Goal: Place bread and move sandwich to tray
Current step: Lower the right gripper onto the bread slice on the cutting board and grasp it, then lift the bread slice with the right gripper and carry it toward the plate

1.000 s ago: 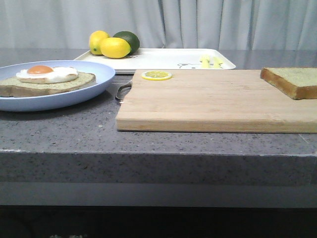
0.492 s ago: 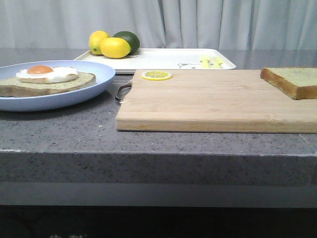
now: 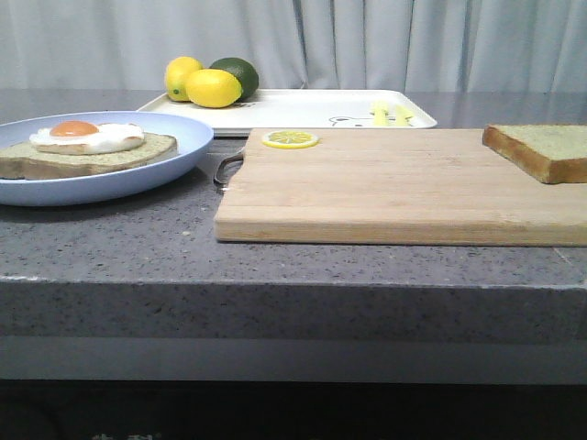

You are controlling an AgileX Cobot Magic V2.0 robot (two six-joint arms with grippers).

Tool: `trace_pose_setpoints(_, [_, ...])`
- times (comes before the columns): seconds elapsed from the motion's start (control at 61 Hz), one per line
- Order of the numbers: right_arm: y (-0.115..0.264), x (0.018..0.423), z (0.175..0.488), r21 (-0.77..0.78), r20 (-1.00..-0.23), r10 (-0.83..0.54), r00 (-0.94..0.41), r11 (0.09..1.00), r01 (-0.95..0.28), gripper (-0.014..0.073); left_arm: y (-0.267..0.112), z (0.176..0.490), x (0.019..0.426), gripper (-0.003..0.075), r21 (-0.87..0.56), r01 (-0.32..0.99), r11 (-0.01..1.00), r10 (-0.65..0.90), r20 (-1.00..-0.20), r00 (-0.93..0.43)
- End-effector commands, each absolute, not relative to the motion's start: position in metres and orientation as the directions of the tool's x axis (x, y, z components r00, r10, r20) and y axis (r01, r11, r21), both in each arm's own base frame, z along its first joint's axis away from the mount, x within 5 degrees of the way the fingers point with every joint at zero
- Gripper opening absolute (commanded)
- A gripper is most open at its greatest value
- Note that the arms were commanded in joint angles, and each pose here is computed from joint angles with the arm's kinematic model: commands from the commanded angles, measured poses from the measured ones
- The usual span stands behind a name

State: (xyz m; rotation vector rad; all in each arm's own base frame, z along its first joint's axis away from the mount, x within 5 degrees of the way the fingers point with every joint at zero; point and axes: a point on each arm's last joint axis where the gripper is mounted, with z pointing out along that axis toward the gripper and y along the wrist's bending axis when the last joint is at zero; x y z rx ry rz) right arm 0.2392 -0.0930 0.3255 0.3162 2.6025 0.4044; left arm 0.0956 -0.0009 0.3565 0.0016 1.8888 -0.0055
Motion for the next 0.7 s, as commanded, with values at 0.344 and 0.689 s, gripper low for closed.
trace_pose_setpoints(0.344, [-0.141, 0.289, 0.275, 0.694, -0.423, 0.431, -0.797, 0.720, 0.021, 0.0456, -0.001, 0.371, 0.098, 0.0390, 0.000, 0.009, 1.000, 0.002, -0.975, -0.224])
trace_pose_setpoints(0.689, [-0.143, 0.308, 0.242, 0.809, -0.362, 0.447, -0.818, 0.586, -0.038, 0.0456, -0.001, 0.371, 0.098, 0.0390, 0.000, 0.009, 1.000, 0.002, -0.975, -0.224])
